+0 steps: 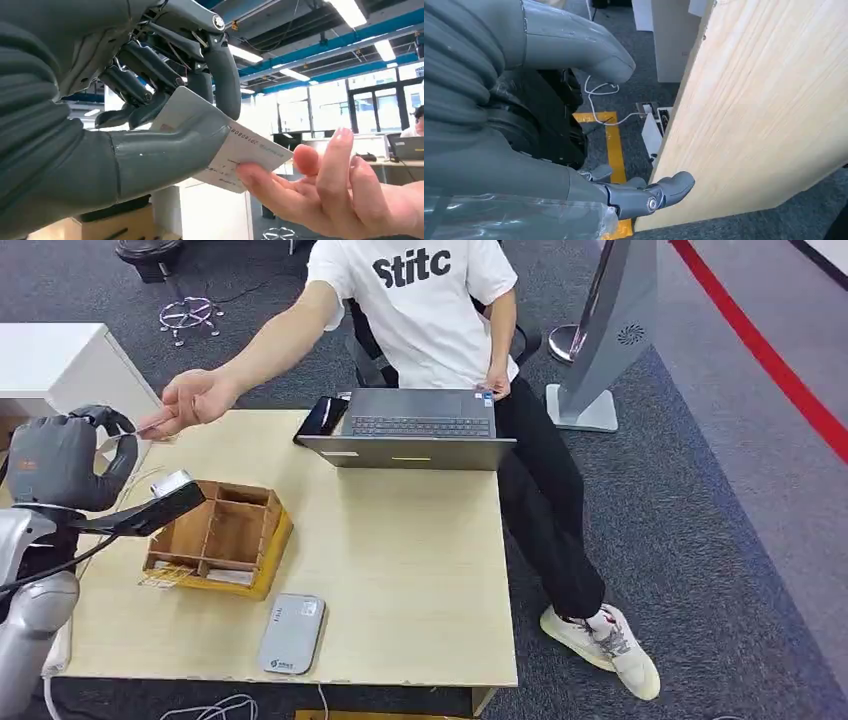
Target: Pass the card to the sensor for recognition and then transmit it.
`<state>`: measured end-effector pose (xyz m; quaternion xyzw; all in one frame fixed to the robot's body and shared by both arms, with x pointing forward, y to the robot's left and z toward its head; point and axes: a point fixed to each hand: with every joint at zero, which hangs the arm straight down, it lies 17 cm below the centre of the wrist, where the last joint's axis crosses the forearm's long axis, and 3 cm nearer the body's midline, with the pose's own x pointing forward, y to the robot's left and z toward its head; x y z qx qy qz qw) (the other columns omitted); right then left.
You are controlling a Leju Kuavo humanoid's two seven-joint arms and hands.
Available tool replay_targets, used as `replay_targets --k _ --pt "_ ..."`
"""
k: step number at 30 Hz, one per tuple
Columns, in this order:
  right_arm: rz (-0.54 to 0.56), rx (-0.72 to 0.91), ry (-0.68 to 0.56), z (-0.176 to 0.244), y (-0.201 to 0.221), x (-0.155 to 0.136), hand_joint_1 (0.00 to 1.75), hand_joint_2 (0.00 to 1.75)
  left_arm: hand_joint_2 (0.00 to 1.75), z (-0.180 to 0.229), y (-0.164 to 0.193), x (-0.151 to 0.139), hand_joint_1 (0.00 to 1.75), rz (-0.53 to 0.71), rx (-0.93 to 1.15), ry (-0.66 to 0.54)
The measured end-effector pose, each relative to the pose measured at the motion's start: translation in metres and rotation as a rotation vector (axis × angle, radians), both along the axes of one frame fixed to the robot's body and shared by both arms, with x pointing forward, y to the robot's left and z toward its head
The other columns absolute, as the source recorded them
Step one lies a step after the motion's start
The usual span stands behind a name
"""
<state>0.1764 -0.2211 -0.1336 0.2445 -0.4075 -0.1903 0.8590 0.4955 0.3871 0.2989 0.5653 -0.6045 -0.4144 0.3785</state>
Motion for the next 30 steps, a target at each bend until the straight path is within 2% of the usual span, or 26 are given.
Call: replay_targets --k 1,9,17,23,30 --pt "0.0 0.0 0.0 0.0 0.0 0.0 0.0 1.75 1.75 0.0 0.0 0.0 0.0 0.0 0.0 0.0" --pt "-0.008 0.004 0.0 0.0 -0.001 -0.001 0.0 1.75 1.75 -0.008 -0.005 -0.007 0.0 -0.018 -0.003 -0.011" --pt "-0.03 0.004 0.004 0.0 -0.004 -0.006 0.0 1.75 1.75 -0.029 -0.03 -0.035 0.0 -0.127 -0.05 -0.004" --pt "-0.034 0.007 -0.003 0.003 -0.004 -0.008 0.0 1.75 1.75 -0.068 -0.052 -0.062 0.0 -0.222 0.019 0.091" --pt "-0.039 0.021 -0.016 0.008 -0.005 -0.009 0.0 1.75 1.75 -0.131 -0.045 -0.102 0.0 -0.271 0.129 0.238"
